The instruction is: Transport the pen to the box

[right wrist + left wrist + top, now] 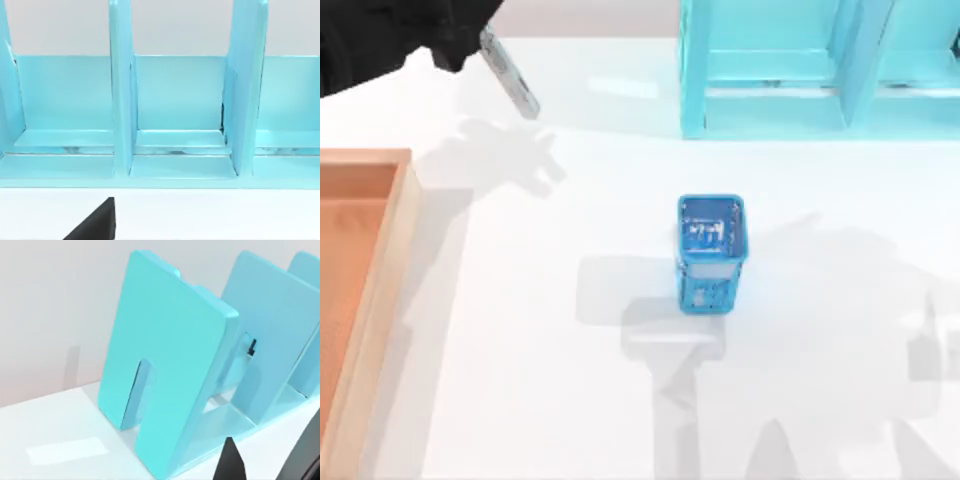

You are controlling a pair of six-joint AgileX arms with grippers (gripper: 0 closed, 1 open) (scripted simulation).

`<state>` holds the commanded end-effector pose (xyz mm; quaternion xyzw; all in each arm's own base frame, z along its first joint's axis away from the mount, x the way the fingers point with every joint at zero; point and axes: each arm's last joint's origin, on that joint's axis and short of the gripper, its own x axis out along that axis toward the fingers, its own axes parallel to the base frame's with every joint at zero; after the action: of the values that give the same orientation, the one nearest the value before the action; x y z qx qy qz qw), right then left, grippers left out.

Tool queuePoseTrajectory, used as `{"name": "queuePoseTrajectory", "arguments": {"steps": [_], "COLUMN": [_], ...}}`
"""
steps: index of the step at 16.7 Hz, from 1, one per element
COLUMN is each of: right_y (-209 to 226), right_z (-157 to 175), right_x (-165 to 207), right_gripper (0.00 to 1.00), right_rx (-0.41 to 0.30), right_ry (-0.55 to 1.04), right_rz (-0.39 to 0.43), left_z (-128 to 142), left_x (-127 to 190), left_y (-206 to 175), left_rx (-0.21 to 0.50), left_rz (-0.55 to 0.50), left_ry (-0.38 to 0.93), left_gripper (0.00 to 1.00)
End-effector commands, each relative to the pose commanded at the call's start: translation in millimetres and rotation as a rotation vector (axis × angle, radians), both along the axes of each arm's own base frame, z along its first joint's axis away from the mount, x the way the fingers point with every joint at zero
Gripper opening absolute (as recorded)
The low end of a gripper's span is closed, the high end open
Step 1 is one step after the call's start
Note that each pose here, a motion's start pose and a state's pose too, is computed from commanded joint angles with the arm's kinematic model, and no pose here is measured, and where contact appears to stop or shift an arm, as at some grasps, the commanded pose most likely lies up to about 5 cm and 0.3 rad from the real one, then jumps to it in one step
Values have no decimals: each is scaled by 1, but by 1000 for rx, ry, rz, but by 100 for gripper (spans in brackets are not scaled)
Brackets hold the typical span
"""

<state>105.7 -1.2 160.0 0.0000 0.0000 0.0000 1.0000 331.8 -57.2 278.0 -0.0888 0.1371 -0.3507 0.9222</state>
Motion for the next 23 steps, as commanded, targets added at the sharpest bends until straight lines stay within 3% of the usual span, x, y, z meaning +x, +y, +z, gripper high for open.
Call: {"name": "queuePoseTrajectory", "arguments": {"steps": [3,7,11,14,17,23], "right_y": [0,0,0,0,0,0], "right_z": [0,0,0,0,0,0], "right_x": [0,0,0,0,0,0], "right_gripper": [100,100,100,100,100,100], "right_rx": [0,0,0,0,0,0], "right_ry": [0,0,0,0,0,0], "right_rz": [0,0,0,0,0,0], "left_z": [9,0,-20,-30,-31,-16], "left_x": [8,10,-3,-19,-36,-64], "left_y": [30,79,131,166,197,236], "left_rx": [189,436,562,551,481,359], "left_rz": [-21,-110,-291,-437,-528,-529], "left_ry": [-26,49,152,168,119,-38], "left_gripper": [0,0,0,0,0,0]}}
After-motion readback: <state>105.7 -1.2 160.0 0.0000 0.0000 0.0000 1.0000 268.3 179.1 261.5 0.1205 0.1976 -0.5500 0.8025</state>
